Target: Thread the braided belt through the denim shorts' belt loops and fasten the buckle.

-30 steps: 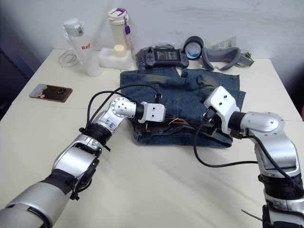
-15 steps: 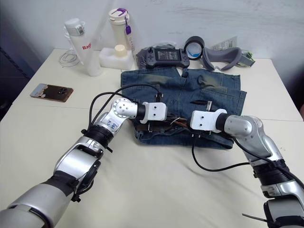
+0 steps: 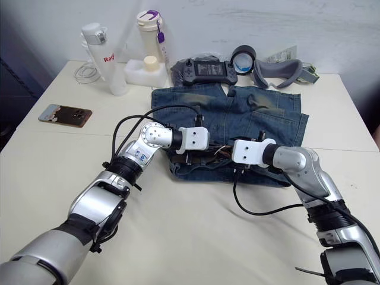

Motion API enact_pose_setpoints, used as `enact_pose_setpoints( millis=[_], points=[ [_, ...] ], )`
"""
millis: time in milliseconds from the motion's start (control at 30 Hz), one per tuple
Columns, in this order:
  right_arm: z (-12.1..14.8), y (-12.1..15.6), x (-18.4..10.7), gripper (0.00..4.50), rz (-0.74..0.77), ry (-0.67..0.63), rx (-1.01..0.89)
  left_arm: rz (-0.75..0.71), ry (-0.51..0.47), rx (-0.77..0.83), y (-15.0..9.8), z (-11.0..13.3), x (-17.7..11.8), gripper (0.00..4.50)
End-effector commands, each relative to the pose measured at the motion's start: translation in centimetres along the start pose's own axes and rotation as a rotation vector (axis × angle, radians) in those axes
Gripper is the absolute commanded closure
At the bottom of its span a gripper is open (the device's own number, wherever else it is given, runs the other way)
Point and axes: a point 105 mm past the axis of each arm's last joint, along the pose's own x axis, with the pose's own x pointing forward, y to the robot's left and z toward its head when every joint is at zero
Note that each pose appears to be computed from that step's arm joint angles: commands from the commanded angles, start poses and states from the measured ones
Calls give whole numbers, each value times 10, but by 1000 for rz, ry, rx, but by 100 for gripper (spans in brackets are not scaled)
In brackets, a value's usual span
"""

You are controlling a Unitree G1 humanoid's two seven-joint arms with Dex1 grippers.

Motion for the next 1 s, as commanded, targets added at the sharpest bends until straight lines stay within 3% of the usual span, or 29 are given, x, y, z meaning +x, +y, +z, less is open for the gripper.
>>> enact_pose_setpoints(
  millis=[33,67,233,333,400,533,600,667,733,833,933,1000],
  points=[
    [6,-6,0,450,-22,-18,-19,-3,-115,-63,11,24,-5,361],
    [6,-6,0,450,-22,-18,-19,-2,-133,-82,14,27,-8,345],
    [4,-6,-1,450,-23,-12,-23,27,-150,-122,25,30,-30,116],
    [4,-10,-3,450,-42,-5,-45,60,-116,-226,38,22,-66,3],
    [4,-10,-4,450,-44,-5,-44,79,-107,-284,41,19,-84,3],
    [4,-9,-6,450,-47,-5,-39,70,-55,-396,24,3,-113,3],
    [5,-9,-6,450,-46,-6,-39,63,-46,-422,16,0,-115,55],
    [5,-8,-6,450,-44,-8,-40,-53,60,-418,-21,-19,-113,119],
    [4,-8,-6,450,-44,-6,-39,-94,54,-483,-44,-23,-108,194],
    [4,-8,-7,450,-48,-5,-31,-81,53,-500,-48,-24,-104,294],
    [3,-8,-7,450,-49,-4,-25,-47,116,-520,-53,-38,-97,428],
    [3,-8,-8,450,-48,-4,-24,-25,133,-574,-56,-45,-93,448]
  ],
)
